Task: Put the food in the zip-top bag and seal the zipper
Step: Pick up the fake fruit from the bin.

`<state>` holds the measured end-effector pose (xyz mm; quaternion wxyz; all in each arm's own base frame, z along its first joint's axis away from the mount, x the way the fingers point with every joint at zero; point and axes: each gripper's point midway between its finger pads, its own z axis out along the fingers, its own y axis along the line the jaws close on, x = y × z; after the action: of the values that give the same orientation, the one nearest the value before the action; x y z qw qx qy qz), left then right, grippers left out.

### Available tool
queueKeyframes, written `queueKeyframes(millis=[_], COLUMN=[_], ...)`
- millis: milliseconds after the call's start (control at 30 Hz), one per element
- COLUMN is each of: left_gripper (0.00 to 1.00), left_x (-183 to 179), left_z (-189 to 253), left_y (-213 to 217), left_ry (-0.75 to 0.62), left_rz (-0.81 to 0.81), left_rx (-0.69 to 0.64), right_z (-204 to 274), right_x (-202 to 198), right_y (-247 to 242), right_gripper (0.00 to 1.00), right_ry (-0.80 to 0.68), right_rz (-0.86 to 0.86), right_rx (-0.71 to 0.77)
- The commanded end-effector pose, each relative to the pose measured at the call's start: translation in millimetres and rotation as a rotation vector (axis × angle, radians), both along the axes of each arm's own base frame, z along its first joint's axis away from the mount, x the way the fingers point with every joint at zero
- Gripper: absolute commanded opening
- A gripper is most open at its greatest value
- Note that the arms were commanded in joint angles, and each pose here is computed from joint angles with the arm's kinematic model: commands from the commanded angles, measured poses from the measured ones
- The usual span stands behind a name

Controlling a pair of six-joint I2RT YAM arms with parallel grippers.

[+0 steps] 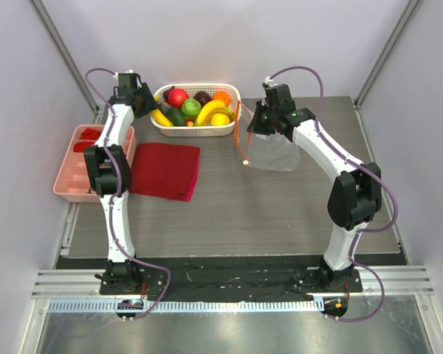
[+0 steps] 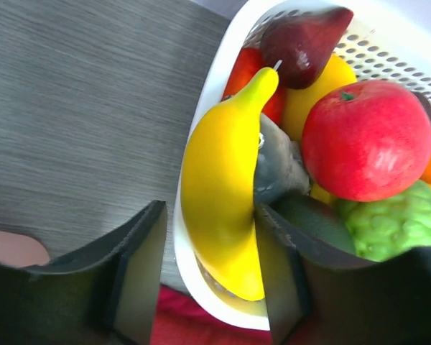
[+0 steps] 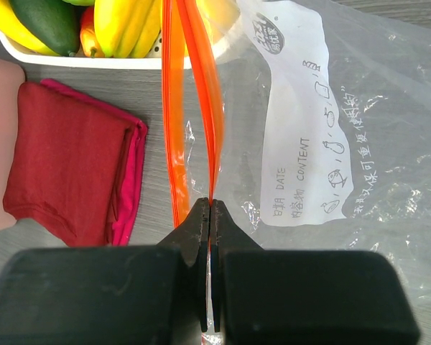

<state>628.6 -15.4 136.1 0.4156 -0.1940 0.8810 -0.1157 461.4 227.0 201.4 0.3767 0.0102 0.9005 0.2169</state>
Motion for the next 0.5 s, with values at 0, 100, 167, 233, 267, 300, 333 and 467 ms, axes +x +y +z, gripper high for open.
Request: queueKeyframes(millis=[0, 100, 167, 233, 267, 300, 333, 467], left_gripper=[0.52, 0.42, 0.3, 0.21, 0.18, 0.15, 0.15, 0.13], left_x=[12, 10, 8, 7, 7, 6, 5, -1], left_z=[62, 69, 76, 85, 89, 96, 101, 128], left_y=[2, -1, -1, -2, -3, -3, -5, -5], left_ry=[-0.155, -0.166, -0.176, -0.191, -0.199, -0.212, -0.221, -0.272], left_rz=[-0.016, -0.037, -0.042, -0.05, -0.055, -0.056, -0.061, -0.069], left_rx=[0.005, 0.002, 0.004, 0.003, 0.004, 0.004, 0.004, 0.008], right_z=[27, 26, 26, 27, 27, 28, 29, 31], right_x=[7, 8, 9, 9, 9, 9, 9, 9], right_y=[-1, -1, -2, -2, -2, -1, -1, 1], right_gripper=[0.01, 0.01, 0.01, 0.01, 0.01, 0.01, 0.01, 0.01], right_ry=[-0.064, -0.061, -0.06, -0.06, -0.057, -0.053, -0.054, -0.044], right_rz=[-0.001, -0.001, -0.005, -0.002, -0.006, -0.004, -0.005, -0.007], right_rx=[0.019, 0.023, 0.024, 0.029, 0.035, 0.046, 0.052, 0.078])
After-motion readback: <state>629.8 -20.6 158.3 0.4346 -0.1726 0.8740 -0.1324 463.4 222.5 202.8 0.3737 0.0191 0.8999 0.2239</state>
